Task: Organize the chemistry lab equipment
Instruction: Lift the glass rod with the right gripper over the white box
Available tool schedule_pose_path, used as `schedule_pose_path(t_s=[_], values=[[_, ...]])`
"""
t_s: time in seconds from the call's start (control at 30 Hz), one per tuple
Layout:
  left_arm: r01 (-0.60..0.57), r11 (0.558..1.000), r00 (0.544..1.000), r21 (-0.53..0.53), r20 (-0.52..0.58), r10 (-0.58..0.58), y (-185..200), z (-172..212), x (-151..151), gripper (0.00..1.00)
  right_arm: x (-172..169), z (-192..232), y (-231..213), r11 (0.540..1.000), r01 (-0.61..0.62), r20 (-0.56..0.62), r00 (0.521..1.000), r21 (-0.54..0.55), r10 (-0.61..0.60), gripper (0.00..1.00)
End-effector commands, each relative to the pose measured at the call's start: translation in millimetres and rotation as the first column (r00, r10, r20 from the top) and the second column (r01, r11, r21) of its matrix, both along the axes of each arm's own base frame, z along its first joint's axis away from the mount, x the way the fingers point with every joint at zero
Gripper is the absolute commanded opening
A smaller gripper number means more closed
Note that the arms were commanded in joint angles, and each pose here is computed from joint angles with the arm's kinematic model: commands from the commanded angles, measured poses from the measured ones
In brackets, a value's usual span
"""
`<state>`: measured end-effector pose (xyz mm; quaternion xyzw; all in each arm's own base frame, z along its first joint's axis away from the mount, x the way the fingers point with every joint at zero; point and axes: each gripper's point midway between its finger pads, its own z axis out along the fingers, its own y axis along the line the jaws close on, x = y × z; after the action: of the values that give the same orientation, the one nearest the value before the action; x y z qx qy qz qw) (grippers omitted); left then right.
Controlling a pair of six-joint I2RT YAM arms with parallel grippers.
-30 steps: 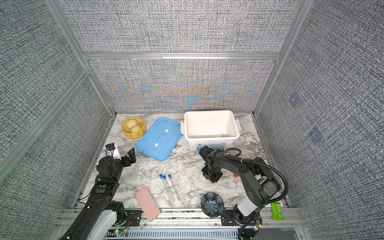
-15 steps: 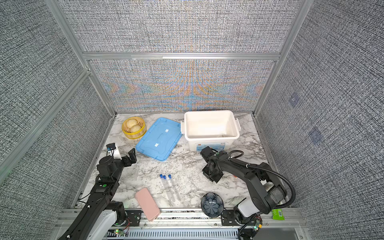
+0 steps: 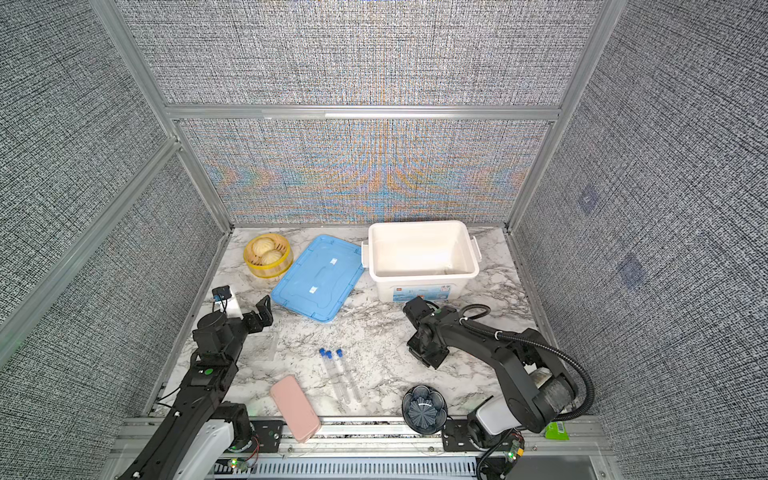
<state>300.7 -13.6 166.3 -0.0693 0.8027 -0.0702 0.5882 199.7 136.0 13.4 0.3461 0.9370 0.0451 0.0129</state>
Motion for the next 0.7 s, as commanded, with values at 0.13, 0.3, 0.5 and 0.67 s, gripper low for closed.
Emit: schedule_pose_path(t_s=[0.13, 0.3, 0.5, 0.67], values=[[0.001, 1.000, 1.000, 0.001, 0.026, -0.001, 0, 6, 0, 0.99, -2, -13, 0, 1.000, -0.003, -0.023, 1.000, 0.013, 0.004, 0.21], [-0.002, 1.000, 1.000, 0.000, 0.032, 0.002, 0, 6, -1, 0.99, -2, -5, -6, 1.000, 0.026, 0.004, 1.000, -0.001, -0.026, 0.09], [-0.012, 1.000, 0.999, -0.002, 0.036, 0.012, 2, 7, -2, 0.99, 5, 12, -10, 1.000, 0.018, 0.072, 0.997, -0.006, -0.017, 0.09], [-0.012, 1.000, 0.999, -0.001, 0.042, 0.013, 2, 8, -4, 0.99, 13, 31, -13, 1.000, 0.008, 0.176, 0.984, 0.010, -0.009, 0.08]])
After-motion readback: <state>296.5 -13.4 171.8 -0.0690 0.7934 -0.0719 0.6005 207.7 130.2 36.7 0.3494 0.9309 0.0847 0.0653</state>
